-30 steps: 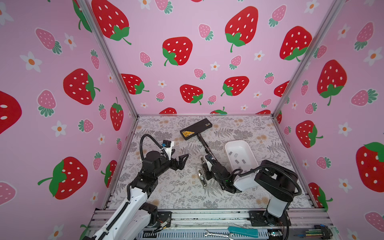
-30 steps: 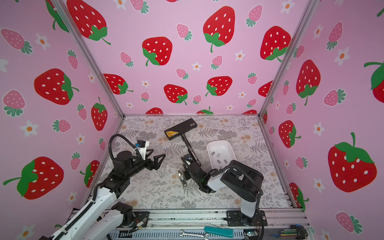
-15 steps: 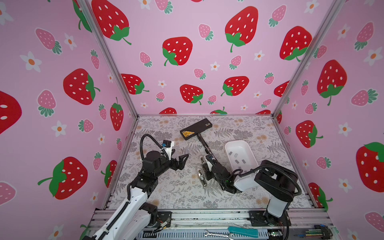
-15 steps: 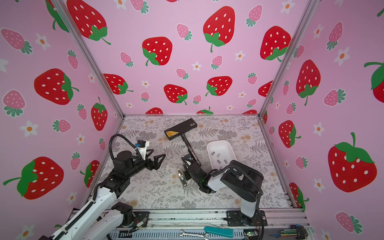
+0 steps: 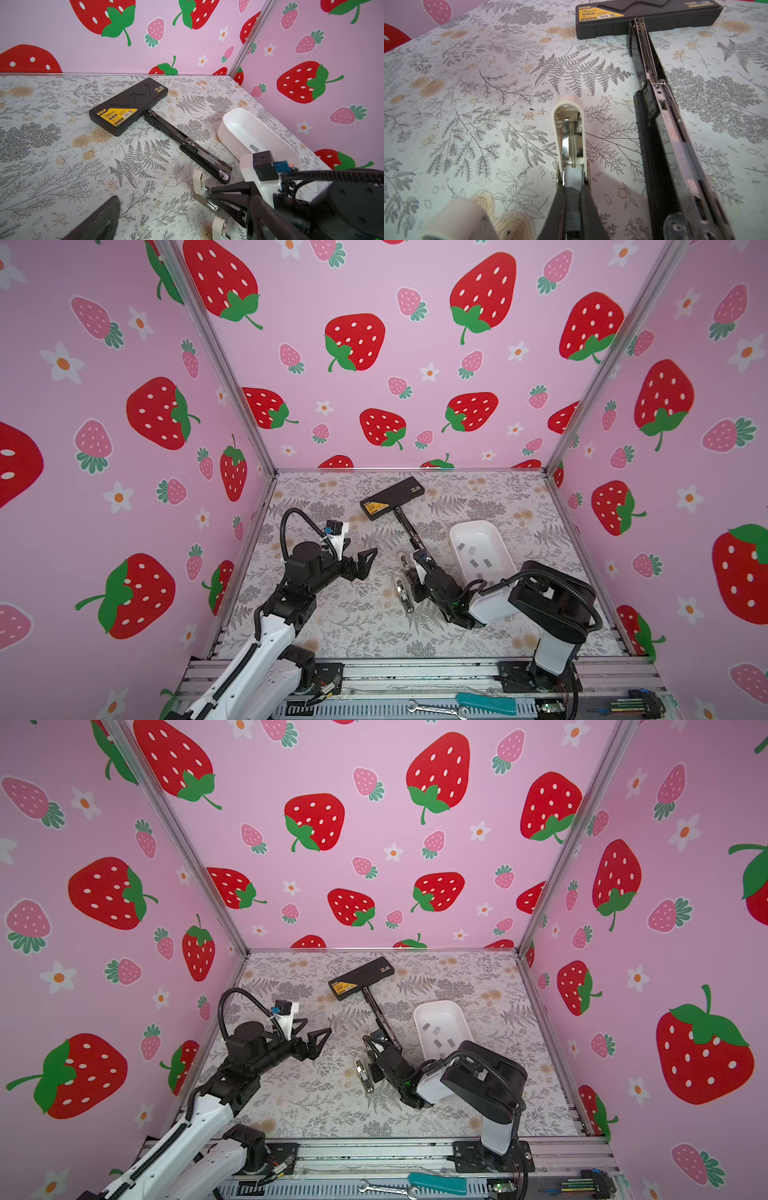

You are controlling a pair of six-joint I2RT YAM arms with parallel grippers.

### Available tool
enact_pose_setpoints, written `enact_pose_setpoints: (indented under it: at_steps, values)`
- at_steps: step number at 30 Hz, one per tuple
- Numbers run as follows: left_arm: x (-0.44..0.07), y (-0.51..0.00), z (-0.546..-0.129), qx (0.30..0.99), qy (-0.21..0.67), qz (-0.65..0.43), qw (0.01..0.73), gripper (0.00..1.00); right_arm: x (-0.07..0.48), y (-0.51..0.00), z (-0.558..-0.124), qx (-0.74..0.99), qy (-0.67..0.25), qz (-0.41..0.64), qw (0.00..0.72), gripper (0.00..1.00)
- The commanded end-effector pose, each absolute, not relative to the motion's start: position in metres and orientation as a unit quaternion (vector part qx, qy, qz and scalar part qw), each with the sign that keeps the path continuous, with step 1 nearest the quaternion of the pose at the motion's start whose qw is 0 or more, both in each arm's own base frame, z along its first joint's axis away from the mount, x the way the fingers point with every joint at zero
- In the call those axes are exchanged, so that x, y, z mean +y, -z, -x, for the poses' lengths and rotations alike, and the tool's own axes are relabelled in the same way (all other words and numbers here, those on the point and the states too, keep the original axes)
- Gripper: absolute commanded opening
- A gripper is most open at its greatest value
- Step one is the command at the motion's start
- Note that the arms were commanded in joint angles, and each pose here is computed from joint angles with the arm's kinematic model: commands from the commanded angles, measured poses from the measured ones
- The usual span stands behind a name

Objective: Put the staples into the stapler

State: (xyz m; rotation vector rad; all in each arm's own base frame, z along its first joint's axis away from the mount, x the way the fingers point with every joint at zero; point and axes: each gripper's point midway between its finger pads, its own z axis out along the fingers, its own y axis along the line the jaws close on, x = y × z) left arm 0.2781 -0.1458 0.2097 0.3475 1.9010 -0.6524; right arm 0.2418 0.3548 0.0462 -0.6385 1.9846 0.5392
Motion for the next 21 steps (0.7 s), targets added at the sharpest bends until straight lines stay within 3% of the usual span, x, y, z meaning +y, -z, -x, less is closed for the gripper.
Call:
enact_pose_setpoints:
  at_steps: [1,21]
  values:
    - [-0.147,-0.229,-0.282,0.781,0.269,-0.150,0.543,0.99,0.350,-0.040,-0.240,0.817,-0.223,0.253,0.469,0.03]
    - [-0.147,-0.226,-0.283,0.784,0.268,-0.150,0.540,0.99,0.341,-0.034,-0.222,0.828,-0.223,0.260,0.445,0.04]
